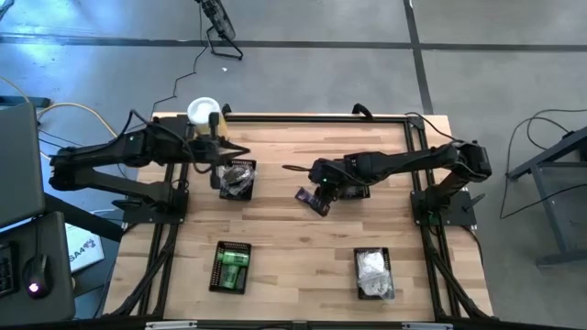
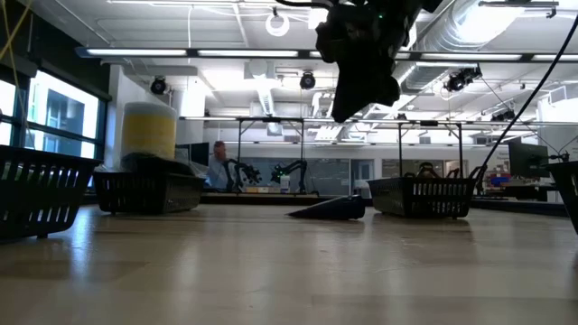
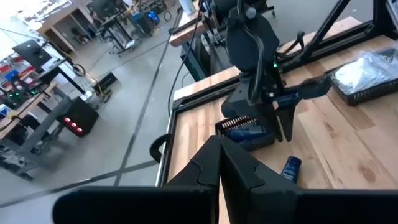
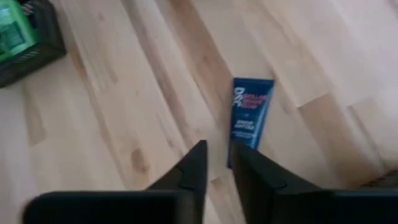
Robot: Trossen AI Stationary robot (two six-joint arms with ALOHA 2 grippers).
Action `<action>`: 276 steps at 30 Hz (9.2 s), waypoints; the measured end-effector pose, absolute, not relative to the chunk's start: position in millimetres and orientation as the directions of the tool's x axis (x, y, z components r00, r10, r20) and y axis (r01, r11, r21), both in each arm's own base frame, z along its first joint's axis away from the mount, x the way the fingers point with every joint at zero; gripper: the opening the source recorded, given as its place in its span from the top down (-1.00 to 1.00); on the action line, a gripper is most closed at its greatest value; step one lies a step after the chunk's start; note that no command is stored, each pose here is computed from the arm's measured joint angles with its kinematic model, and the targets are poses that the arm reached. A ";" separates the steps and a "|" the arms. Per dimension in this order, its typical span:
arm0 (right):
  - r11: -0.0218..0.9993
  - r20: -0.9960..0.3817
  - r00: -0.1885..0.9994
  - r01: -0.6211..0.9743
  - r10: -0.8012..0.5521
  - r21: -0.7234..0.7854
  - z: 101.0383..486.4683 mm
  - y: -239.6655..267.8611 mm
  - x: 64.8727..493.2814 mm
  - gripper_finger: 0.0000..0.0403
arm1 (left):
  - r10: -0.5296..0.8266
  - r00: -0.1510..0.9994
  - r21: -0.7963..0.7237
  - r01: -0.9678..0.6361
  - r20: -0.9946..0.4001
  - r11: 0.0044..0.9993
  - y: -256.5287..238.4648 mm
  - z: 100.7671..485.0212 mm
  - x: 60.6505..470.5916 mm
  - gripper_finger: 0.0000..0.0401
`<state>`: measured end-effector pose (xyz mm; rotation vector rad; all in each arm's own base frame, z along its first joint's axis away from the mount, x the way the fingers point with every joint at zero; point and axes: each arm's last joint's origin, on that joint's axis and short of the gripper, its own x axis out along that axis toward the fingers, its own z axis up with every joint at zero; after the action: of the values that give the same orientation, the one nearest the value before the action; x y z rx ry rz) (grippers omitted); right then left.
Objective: Pick & Place Travel size toiletries
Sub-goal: Put the blue shave cream into the top right black basket, then return to Home Position
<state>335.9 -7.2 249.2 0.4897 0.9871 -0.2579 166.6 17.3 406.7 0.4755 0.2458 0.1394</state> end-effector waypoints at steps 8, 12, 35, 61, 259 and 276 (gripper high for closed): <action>0.870 -0.852 0.520 0.445 -0.058 0.212 242.1 -9.2 339.9 -0.07 | 0.204 0.955 0.472 -0.081 -0.215 0.878 17.5 405.7 163.6 1.00; 0.848 -0.867 0.494 0.483 -0.059 0.218 233.7 -9.2 343.4 -0.32 | 0.204 0.953 0.473 -0.078 -0.222 0.878 17.6 404.8 165.5 1.00; 0.848 -0.987 0.161 0.526 -0.023 0.066 190.6 -13.6 378.0 -0.29 | 0.207 0.953 0.464 -0.084 -0.222 0.882 17.7 404.8 165.5 1.00; 0.853 -0.991 0.129 0.515 0.028 0.091 161.6 -11.0 387.5 -0.25 | 0.202 0.949 0.463 -0.070 -0.243 0.884 17.6 402.8 165.0 1.00; 0.960 -0.487 0.874 0.138 -0.002 0.244 354.5 13.4 263.9 0.99 | 0.104 0.916 0.521 0.124 -0.386 0.844 2.9 346.9 194.9 1.00; 0.953 -0.342 0.925 0.237 -0.163 0.189 377.2 20.6 193.1 0.99 | 0.150 0.987 0.592 -0.087 -0.058 0.801 3.4 327.2 74.3 1.00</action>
<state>193.1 20.6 377.2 0.2304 0.3300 -0.2070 74.3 3.4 327.2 0.6289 0.1039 0.1273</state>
